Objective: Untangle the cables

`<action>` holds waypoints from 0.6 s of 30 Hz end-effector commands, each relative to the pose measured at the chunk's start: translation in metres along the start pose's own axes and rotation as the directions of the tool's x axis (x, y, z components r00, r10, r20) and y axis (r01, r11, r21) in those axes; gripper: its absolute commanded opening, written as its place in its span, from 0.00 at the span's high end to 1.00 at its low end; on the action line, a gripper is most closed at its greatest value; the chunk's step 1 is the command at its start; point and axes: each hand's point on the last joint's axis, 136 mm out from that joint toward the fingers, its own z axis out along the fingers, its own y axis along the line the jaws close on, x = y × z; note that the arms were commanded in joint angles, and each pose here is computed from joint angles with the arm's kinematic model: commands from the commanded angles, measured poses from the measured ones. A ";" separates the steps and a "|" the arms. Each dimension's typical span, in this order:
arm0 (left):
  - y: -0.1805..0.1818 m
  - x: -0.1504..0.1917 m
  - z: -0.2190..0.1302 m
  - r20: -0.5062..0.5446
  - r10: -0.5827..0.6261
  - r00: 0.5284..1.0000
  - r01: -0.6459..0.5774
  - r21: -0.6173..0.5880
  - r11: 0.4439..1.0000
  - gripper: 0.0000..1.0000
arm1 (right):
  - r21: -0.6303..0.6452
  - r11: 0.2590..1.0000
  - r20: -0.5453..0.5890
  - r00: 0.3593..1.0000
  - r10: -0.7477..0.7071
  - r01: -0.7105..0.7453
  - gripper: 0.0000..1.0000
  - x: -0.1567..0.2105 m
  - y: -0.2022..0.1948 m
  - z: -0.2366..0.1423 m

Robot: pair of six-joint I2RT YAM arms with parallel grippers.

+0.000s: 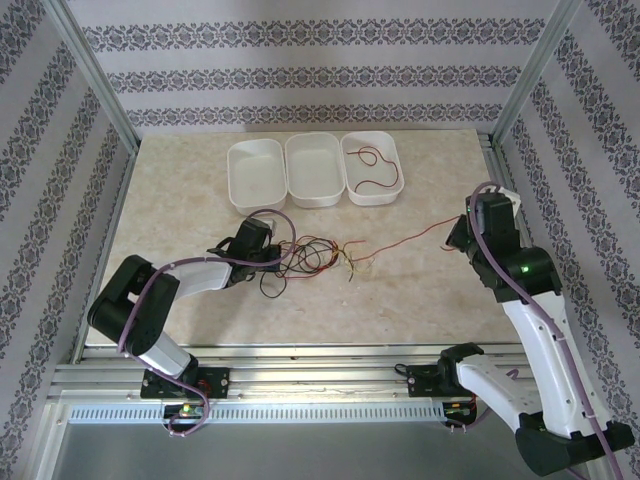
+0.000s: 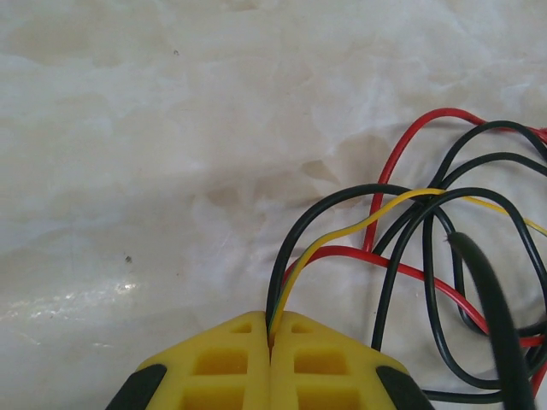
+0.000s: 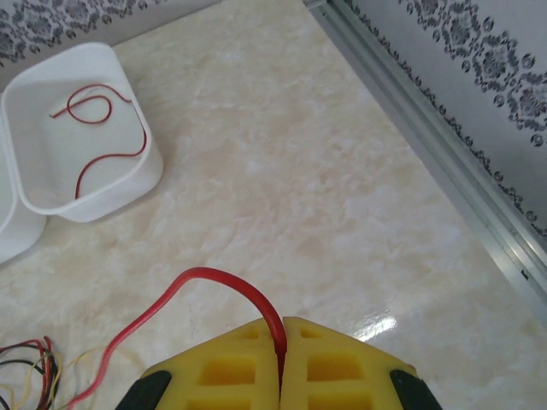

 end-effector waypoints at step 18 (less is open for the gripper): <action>0.031 0.013 -0.010 -0.029 -0.013 1.000 0.011 -0.064 0.998 1.00 | 0.250 0.968 0.182 0.980 -0.074 0.026 1.00 -0.061 -0.053 -0.042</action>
